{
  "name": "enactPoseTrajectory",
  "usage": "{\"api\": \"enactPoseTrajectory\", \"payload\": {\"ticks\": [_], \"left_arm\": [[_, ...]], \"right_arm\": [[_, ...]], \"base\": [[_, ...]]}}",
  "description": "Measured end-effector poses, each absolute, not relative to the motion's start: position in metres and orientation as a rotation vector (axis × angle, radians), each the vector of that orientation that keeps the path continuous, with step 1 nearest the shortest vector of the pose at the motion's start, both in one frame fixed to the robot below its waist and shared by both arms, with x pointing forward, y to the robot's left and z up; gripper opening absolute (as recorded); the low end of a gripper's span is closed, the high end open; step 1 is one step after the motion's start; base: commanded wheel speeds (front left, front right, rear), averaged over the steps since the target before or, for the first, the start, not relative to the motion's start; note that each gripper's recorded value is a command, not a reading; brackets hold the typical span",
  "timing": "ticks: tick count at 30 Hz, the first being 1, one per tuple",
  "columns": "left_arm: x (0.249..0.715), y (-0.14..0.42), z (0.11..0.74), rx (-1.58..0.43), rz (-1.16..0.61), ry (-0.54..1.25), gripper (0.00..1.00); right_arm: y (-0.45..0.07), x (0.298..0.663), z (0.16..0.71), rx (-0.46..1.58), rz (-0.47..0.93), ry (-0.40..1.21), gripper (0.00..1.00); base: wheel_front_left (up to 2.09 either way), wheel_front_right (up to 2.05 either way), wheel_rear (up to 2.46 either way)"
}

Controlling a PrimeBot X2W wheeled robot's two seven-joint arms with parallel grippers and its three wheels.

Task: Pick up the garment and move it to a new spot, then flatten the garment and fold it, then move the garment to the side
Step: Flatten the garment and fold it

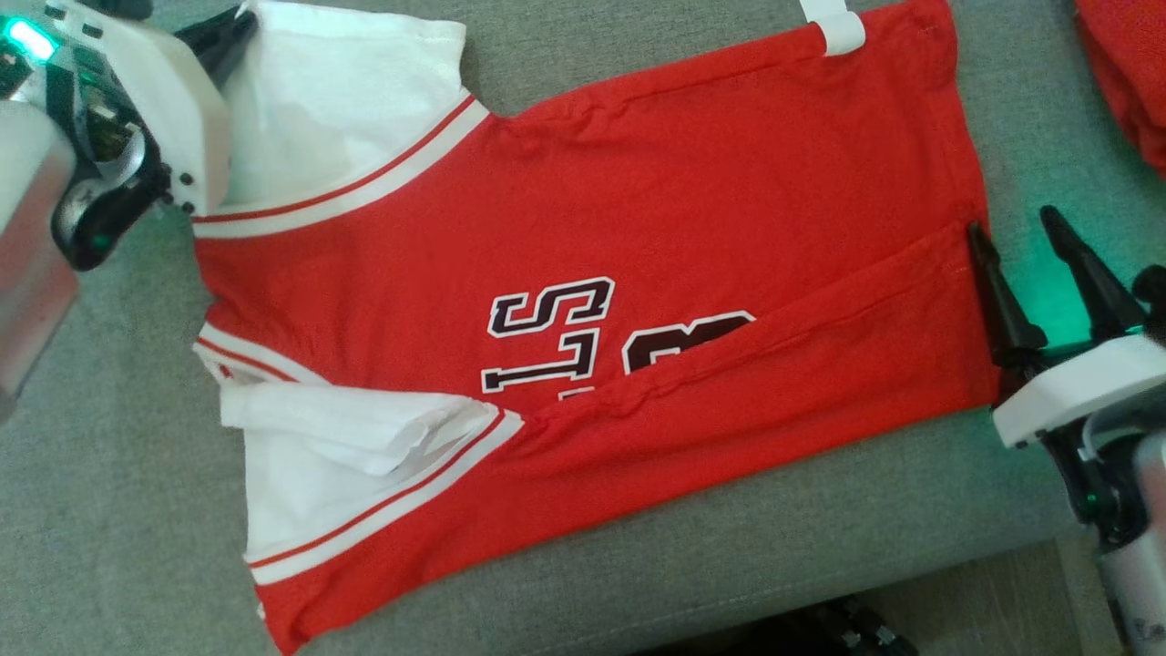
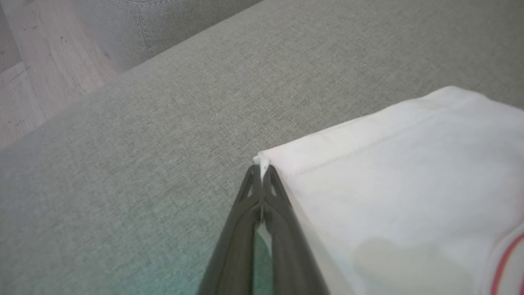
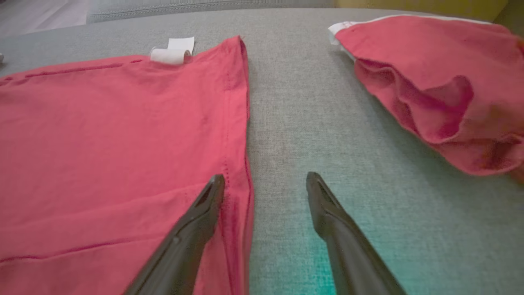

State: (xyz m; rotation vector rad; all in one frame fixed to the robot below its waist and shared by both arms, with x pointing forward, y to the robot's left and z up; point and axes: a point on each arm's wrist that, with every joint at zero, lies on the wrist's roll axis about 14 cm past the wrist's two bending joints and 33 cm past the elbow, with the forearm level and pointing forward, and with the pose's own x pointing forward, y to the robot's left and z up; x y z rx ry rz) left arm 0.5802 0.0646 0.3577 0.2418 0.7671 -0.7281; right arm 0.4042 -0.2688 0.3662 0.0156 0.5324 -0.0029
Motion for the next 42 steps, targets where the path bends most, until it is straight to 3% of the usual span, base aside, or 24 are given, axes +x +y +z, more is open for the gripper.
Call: {"api": "enactPoseTrajectory", "payload": {"ticks": [4,10,22,25,29,30,36,42], "left_arm": [[0.583,0.066,0.363,0.237,-0.731,0.749,0.0],[0.583,0.067,0.375,0.255,-0.745,0.706,0.0],[0.582,0.075,0.398,0.282,-0.757,0.638,0.0],[0.584,0.075,0.403,0.278,-0.756,0.623,0.0],[0.582,0.073,0.404,0.273,-0.763,0.621,0.0],[0.582,0.073,0.405,0.273,-0.763,0.616,0.0],[0.588,0.07,0.416,0.28,-0.776,0.533,0.0],[0.619,0.07,0.469,0.311,-0.755,0.297,0.0]], "right_arm": [[-0.268,0.413,0.373,0.021,0.0,0.503,1.0],[-0.249,0.467,0.407,0.025,0.079,0.405,1.0],[-0.24,0.511,0.379,0.008,0.12,0.557,1.0],[-0.235,0.517,0.375,0.021,0.131,0.573,0.79],[-0.229,0.521,0.371,0.012,0.149,0.581,0.07],[-0.228,0.522,0.371,0.012,0.152,0.577,0.0],[-0.233,0.535,0.386,-0.004,0.15,0.51,0.0],[-0.239,0.561,0.422,0.029,0.127,0.377,0.0]], "base": [[0.0,0.0,0.0],[0.0,0.0,0.0],[0.0,0.0,0.0],[0.0,0.0,0.0],[0.0,0.0,0.0],[0.0,0.0,0.0],[0.0,0.0,0.0],[0.0,0.0,0.0]]}}
